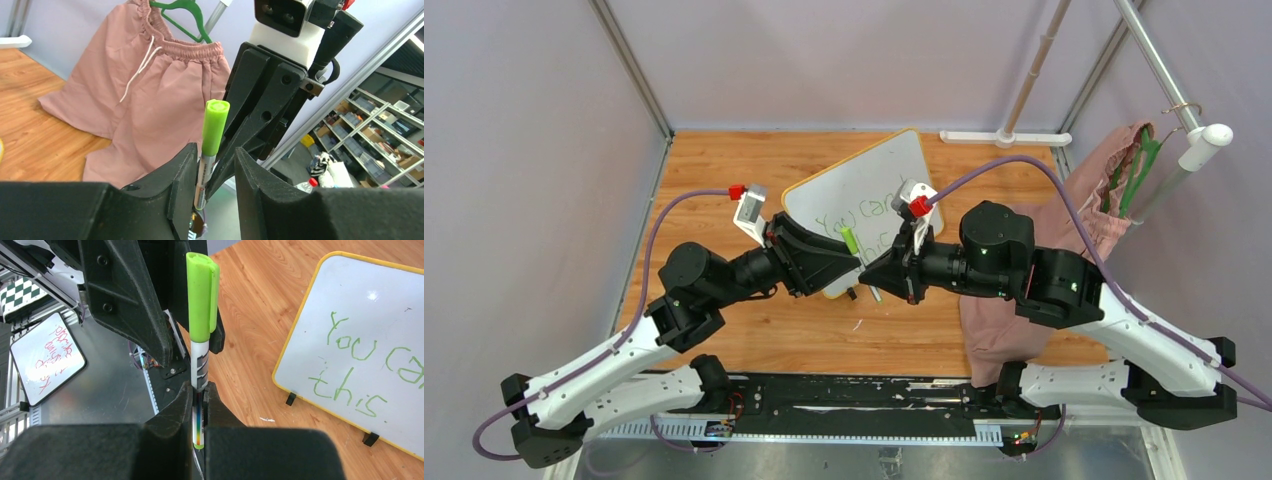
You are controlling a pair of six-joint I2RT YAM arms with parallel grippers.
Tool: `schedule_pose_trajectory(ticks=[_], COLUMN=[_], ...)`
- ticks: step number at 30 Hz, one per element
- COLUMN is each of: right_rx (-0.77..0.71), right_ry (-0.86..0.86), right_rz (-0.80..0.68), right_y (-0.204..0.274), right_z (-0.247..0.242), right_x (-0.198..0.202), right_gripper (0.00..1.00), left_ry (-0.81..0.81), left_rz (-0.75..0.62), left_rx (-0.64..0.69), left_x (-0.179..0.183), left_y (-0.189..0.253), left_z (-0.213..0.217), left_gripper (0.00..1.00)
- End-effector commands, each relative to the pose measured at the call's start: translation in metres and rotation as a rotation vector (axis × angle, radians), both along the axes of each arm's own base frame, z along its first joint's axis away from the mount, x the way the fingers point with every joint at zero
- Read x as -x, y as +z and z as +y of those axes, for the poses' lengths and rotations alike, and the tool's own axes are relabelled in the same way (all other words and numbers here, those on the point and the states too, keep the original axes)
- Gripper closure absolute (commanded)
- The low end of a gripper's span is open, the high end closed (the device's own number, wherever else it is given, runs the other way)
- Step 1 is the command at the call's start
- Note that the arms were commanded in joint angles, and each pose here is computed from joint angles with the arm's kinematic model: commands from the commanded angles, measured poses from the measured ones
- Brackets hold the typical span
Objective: Write a sentence on the whiteboard
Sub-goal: Close the whiteboard marker at the center of the board.
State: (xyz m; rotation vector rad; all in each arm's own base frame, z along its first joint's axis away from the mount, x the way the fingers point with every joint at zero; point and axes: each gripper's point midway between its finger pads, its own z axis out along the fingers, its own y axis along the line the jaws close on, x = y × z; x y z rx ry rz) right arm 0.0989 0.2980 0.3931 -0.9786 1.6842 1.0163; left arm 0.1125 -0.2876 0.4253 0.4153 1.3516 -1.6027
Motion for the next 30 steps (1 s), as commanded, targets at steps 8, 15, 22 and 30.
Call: schedule_pose_trajectory(ticks=[8,15,22,30], right_rx=[-0.073,-0.073,-0.074,-0.023], right_ry=[-0.037,-0.038,-0.038,-0.077], right_rz=[-0.012,-0.014,-0.012,-0.012], right_y=[0.012,0.010,0.009,-0.001], right_z=[0.001,0.002,0.002,-0.021], right_x=[-0.007,-0.008,-0.007,-0.006], right_gripper=[1.00,1.00,1.00,0.14], left_ry=[-0.019,-0.001,0.015,0.245], left_rz=[0.017,0.022,0.027,0.065], left_rx=[-0.010,-0.009,-0.009,-0.190], left_x=[0.001,-0.003,-0.005,-0.032], left_y=[-0.008,-0.009,-0.011,-0.035], left_z=[-0.005,-0.005,-0.003,0.026], left_gripper=[0.61,0.75,1.00,1.00])
